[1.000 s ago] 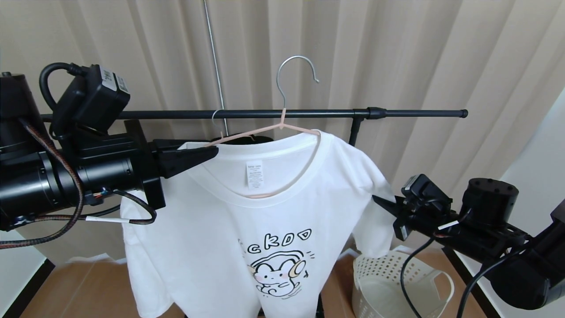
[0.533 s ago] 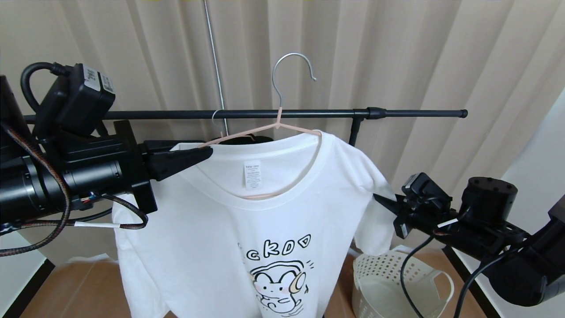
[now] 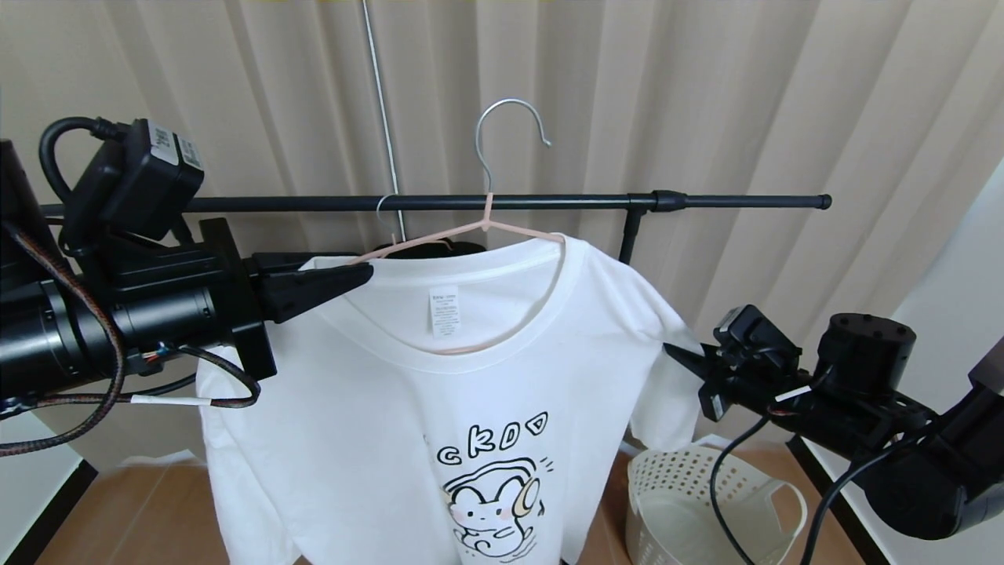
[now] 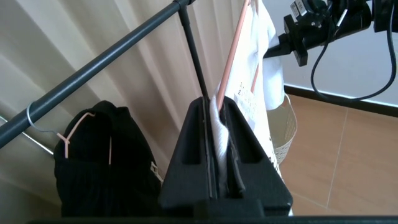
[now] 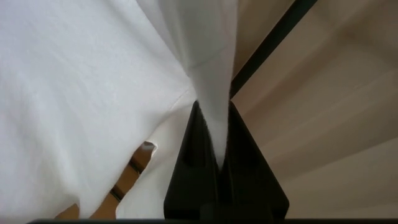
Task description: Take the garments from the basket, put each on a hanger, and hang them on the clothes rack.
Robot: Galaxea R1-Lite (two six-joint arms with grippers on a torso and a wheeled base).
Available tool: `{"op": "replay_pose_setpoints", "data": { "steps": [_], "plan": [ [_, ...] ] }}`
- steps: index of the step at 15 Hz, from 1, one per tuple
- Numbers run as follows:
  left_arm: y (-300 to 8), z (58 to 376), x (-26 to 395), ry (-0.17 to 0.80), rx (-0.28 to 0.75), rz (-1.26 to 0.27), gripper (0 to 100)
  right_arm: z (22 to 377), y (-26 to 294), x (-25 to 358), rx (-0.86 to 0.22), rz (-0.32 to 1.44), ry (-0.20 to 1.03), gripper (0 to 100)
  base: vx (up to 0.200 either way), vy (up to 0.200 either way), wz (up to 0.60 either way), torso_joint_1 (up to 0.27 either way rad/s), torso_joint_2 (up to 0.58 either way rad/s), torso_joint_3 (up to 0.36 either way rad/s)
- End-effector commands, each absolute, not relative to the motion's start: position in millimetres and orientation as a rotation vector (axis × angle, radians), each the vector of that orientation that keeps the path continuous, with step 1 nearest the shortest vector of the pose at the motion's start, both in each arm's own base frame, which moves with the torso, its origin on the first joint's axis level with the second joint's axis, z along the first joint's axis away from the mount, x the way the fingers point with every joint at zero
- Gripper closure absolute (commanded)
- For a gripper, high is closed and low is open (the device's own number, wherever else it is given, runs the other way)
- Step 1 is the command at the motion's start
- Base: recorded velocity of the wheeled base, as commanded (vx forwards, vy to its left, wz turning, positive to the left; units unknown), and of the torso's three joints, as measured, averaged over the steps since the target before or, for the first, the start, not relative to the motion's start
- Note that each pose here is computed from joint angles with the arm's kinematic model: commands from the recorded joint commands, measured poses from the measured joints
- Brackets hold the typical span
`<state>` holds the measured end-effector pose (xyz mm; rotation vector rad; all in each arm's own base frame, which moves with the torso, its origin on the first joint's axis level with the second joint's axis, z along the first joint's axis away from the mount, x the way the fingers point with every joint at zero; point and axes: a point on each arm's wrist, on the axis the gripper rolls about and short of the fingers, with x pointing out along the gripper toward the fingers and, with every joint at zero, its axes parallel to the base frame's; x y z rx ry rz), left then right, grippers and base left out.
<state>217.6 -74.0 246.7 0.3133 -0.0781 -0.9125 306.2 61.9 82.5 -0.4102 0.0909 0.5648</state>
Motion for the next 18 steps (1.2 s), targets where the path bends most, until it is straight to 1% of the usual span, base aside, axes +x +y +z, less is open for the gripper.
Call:
{"op": "replay_pose_setpoints", "data": {
  "steps": [1,7,15,16,18],
  "plan": [
    [-72.9,245.6,218.5,-0.074,0.313,-0.908,100,80.4,60.8,307.3,-0.408,0.561,0.098,100,0.0,0.0,0.0,0.0,0.0,0.0],
    [-69.9,246.6,217.8,-0.075,0.313,-0.895,100,82.4,54.4,313.4,-0.394,0.536,0.097,100,0.0,0.0,0.0,0.0,0.0,0.0],
    [-69.3,245.3,220.0,-0.069,0.311,-0.892,100,77.7,55.1,312.7,-0.393,0.513,0.119,100,0.0,0.0,0.0,0.0,0.0,0.0],
    [-68.3,245.3,220.4,-0.068,0.312,-0.887,100,78.3,56.4,311.9,-0.393,0.518,0.118,0,0.0,0.0,0.0,0.0,0.0,0.0],
    [-68.4,244.9,220.7,-0.064,0.307,-0.887,100,78.5,56.5,312.2,-0.394,0.517,0.116,0,0.0,0.0,0.0,0.0,0.0,0.0]
  ]
}}
